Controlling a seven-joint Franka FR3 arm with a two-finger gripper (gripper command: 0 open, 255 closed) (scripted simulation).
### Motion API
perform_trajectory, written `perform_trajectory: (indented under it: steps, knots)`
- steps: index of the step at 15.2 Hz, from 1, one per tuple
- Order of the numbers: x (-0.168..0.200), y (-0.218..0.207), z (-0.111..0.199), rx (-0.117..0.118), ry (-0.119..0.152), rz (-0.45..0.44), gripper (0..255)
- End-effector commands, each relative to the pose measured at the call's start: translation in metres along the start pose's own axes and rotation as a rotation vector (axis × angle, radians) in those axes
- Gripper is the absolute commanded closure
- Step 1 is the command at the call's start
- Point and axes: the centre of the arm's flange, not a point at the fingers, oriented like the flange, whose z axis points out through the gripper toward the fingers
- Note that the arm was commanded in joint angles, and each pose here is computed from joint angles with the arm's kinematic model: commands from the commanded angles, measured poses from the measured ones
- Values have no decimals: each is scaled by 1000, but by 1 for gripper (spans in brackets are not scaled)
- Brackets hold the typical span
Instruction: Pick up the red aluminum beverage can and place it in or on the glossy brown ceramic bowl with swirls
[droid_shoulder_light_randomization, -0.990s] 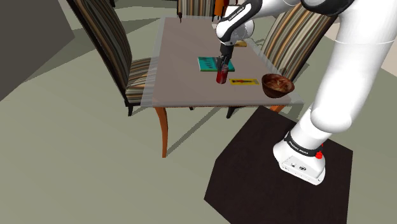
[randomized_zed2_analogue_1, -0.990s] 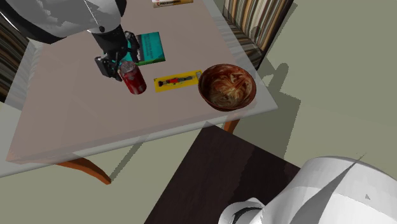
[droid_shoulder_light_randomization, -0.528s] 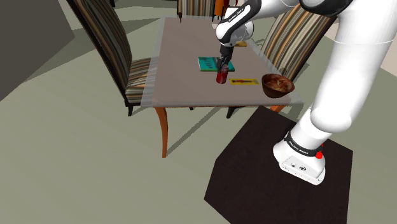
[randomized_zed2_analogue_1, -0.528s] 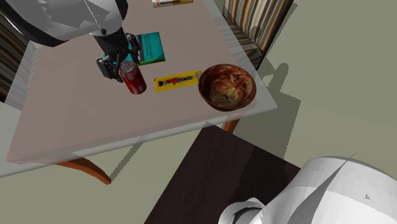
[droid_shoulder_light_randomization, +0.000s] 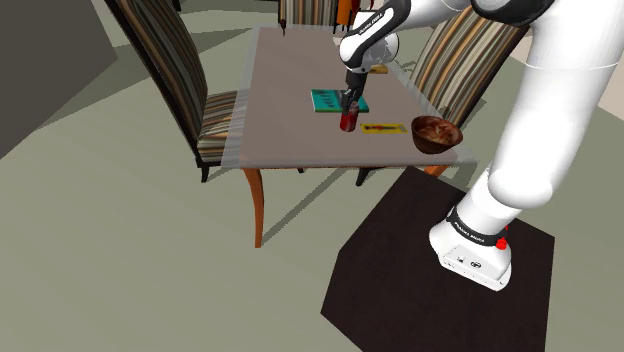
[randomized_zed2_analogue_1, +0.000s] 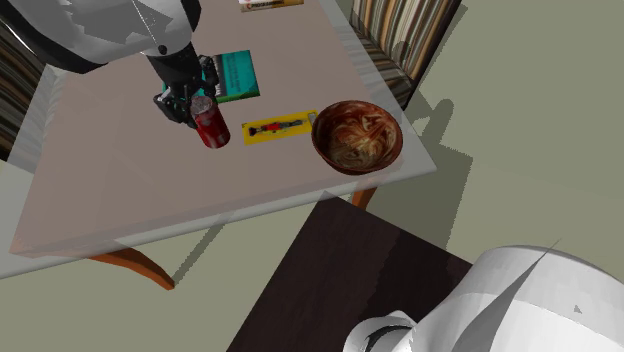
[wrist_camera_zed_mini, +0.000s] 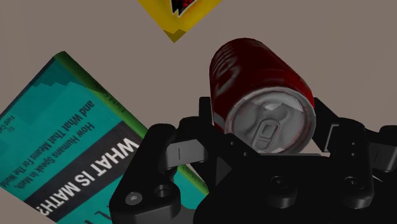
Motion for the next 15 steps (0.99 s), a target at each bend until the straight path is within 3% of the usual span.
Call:
perform_trajectory:
  steps: [1, 15]
  knots:
    - [0, 0, 0, 0, 0, 0, 255]
    - [0, 1, -63, 0, 0, 0, 255]
